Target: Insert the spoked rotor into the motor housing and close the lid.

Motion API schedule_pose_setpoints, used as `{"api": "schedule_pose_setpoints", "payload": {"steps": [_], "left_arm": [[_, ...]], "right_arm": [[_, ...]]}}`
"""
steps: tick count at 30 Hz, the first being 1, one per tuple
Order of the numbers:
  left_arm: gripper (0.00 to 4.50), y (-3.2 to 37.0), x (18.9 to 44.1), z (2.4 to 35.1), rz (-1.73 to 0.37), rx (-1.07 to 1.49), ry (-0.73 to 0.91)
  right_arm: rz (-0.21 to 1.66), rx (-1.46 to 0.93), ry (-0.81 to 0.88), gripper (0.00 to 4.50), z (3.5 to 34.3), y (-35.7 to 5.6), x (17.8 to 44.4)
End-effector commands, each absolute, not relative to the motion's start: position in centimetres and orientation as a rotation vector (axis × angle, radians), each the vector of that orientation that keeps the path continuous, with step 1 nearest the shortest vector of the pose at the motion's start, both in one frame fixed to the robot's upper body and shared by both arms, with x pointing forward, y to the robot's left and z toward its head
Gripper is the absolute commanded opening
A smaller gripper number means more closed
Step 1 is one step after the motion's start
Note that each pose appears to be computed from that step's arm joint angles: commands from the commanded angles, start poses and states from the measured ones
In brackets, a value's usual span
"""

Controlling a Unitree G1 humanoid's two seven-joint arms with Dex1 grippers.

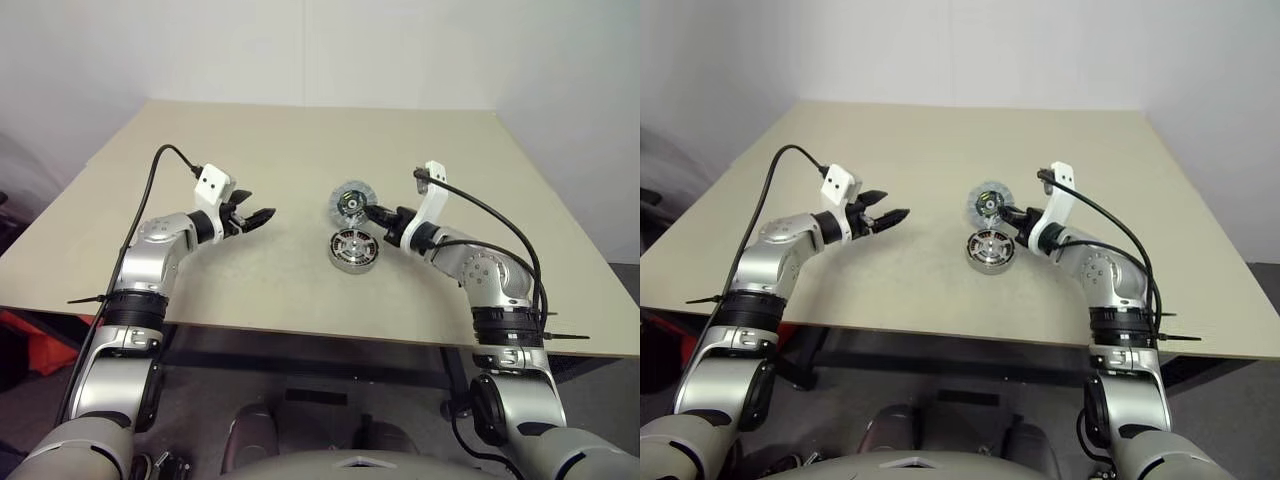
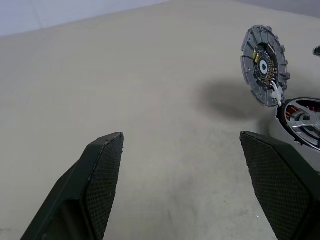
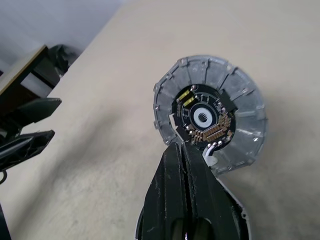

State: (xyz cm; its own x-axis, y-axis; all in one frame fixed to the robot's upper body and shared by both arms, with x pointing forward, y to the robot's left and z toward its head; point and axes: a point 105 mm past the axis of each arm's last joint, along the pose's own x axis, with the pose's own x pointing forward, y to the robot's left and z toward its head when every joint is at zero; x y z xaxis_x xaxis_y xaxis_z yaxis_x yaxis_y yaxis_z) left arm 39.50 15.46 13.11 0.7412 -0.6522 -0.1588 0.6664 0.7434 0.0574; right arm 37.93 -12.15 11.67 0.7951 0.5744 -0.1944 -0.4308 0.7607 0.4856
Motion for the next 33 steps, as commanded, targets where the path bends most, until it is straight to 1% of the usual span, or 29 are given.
{"api": "schedule_pose_setpoints", "payload": {"steps": [1,4,5,7,9,13,17,19,22,25,27,30,31,32,33], "left_arm": [[3.94,15.4,39.7,14.8,-0.725,0.135,0.078],[3.94,15.6,39.7,14.7,-0.721,0.135,0.080],[3.94,15.6,39.7,14.7,-0.719,0.134,0.080],[3.94,15.8,39.7,14.7,-0.715,0.133,0.080],[3.94,15.8,39.7,14.7,-0.714,0.134,0.081],[3.94,15.7,39.7,14.6,-0.714,0.133,0.081],[3.94,15.6,39.7,14.6,-0.716,0.132,0.081],[3.94,15.5,39.8,14.6,-0.717,0.132,0.081],[3.94,15.5,39.8,14.6,-0.718,0.132,0.080],[3.94,15.5,39.8,14.6,-0.716,0.132,0.080],[3.94,15.6,39.8,14.6,-0.714,0.132,0.080],[3.94,15.7,39.7,14.6,-0.711,0.133,0.080],[3.94,15.7,39.6,14.6,-0.711,0.133,0.079],[3.94,15.7,39.6,14.6,-0.711,0.133,0.079],[3.94,15.7,39.6,14.6,-0.711,0.133,0.079]], "right_arm": [[0.559,0.437,0.408,0.02,9.5,-11.5,37.0],[0.526,0.415,0.510,0.02,6.1,-11.3,35.9],[0.514,0.407,0.530,0.02,5.5,-11.3,35.7],[0.494,0.405,0.536,0.02,5.1,-11.6,35.7],[0.485,0.412,0.508,0.02,5.9,-12.0,36.0],[0.501,0.427,0.408,0.02,9.0,-12.4,37.2],[0.555,0.423,0.346,0.02,11.5,-11.5,37.6],[0.577,0.417,0.333,0.02,12.2,-10.9,37.7],[0.592,0.412,0.336,0.02,12.2,-10.3,37.8],[0.593,0.406,0.364,0.02,11.4,-9.7,37.9],[0.593,0.417,0.413,0.02,9.8,-9.1,37.8],[0.542,0.392,0.549,0.02,4.8,-9.0,37.1],[0.527,0.376,0.568,0.02,3.9,-9.2,36.9],[0.520,0.372,0.570,0.02,3.6,-9.3,36.9],[0.524,0.383,0.548,0.02,4.1,-9.3,37.0]]}}
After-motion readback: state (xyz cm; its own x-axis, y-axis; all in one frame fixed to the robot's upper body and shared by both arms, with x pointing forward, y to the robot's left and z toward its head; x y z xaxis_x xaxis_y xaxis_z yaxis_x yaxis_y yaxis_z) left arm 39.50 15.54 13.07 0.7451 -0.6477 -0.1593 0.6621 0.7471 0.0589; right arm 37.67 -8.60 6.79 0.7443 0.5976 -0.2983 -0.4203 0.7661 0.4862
